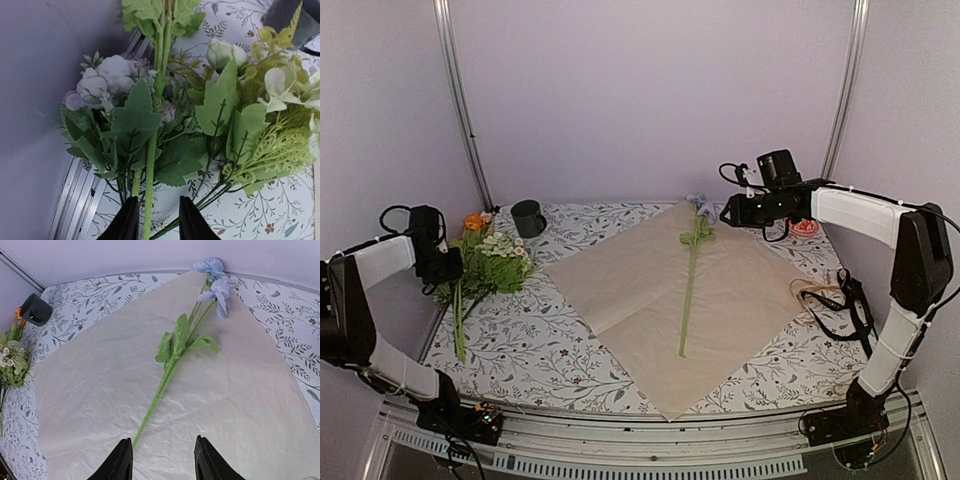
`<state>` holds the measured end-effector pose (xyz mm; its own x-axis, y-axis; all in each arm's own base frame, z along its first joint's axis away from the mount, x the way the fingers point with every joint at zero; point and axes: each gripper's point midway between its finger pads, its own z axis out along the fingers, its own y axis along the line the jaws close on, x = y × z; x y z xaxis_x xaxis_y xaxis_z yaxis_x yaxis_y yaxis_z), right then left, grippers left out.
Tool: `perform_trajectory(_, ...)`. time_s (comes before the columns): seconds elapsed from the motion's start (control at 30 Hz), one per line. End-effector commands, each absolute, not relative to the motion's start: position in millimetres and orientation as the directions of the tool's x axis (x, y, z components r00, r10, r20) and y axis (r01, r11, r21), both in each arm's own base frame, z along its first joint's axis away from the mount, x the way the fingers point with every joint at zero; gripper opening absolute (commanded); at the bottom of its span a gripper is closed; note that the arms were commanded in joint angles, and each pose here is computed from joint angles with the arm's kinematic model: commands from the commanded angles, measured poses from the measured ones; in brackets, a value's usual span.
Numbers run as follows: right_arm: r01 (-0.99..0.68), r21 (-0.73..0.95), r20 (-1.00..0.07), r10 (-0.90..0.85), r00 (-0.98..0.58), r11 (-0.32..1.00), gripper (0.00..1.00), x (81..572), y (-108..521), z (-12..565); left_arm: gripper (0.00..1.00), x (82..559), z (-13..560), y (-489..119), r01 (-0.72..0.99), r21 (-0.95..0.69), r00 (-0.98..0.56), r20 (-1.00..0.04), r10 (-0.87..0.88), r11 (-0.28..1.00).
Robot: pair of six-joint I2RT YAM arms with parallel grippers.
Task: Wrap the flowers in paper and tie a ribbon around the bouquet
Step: Pick up the fake flower from the corner of the board.
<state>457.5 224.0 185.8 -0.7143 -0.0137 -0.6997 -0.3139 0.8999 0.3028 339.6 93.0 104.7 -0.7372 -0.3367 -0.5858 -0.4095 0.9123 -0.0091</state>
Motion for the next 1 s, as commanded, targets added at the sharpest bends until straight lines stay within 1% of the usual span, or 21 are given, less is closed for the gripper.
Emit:
perform_trajectory(0.0, -0.301, 0.238, -0.691, -0.057, -0.72, 0.923, 0.43, 449.2, 210.1, 175.2, 0.28, 335.6, 77.7, 90.7, -0.361, 0.023, -0.808, -0.506, -0.301, 0.932)
perform_trajectory(0.17, -0.303, 0.233, -0.671, -0.073, -0.738, 0.924, 0.43, 446.5, 209.6, 161.7, 0.21, 332.4, 47.9, 83.6, -0.34, 0.007, -0.858, -0.41, -0.308, 0.94)
perform_trajectory(0.23, -0.308, 0.242, -0.661, -0.076, -0.747, 0.92, 0.43, 444.7, 211.4, 157.6, 0.19, 330.0, 41.2, 88.2, -0.353, 0.037, -0.868, -0.385, -0.313, 0.935)
perform_trajectory(0.37, -0.314, 0.253, -0.654, -0.077, -0.752, 0.915, 0.43, 442.0, 213.0, 155.9, 0.18, 328.5, 43.2, 96.1, -0.376, 0.076, -0.863, -0.392, -0.319, 0.923)
perform_trajectory(0.53, -0.322, 0.257, -0.657, -0.08, -0.75, 0.911, 0.43, 442.5, 214.8, 157.7, 0.16, 328.5, 51.2, 97.8, -0.384, 0.088, -0.853, -0.415, -0.316, 0.919)
perform_trajectory(0.67, -0.327, 0.257, -0.657, -0.083, -0.749, 0.909, 0.43, 442.2, 215.3, 158.1, 0.18, 334.1, 78.3, 94.1, -0.356, 0.134, -0.832, -0.496, -0.249, 0.925)
perform_trajectory(0.77, -0.33, 0.256, -0.652, -0.09, -0.752, 0.909, 0.43, 441.7, 215.6, 155.8, 0.27, 330.9, 94.0, 105.0, -0.387, 0.192, -0.806, -0.545, -0.229, 0.902)
perform_trajectory(0.83, -0.333, 0.258, -0.648, -0.093, -0.756, 0.907, 0.43, 441.5, 216.4, 153.6, 0.31, 329.5, 94.4, 108.3, -0.399, 0.194, -0.803, -0.547, -0.238, 0.896)
perform_trajectory(0.93, -0.335, 0.256, -0.642, -0.099, -0.76, 0.907, 0.43, 440.3, 215.9, 151.5, 0.31, 331.5, 82.7, 104.4, -0.381, 0.176, -0.826, -0.506, -0.249, 0.908)
perform_trajectory(0.97, -0.334, 0.254, -0.64, -0.1, -0.761, 0.908, 0.43, 439.9, 215.8, 150.6, 0.3, 331.6, 73.7, 101.9, -0.371, 0.171, -0.842, -0.478, -0.252, 0.913)
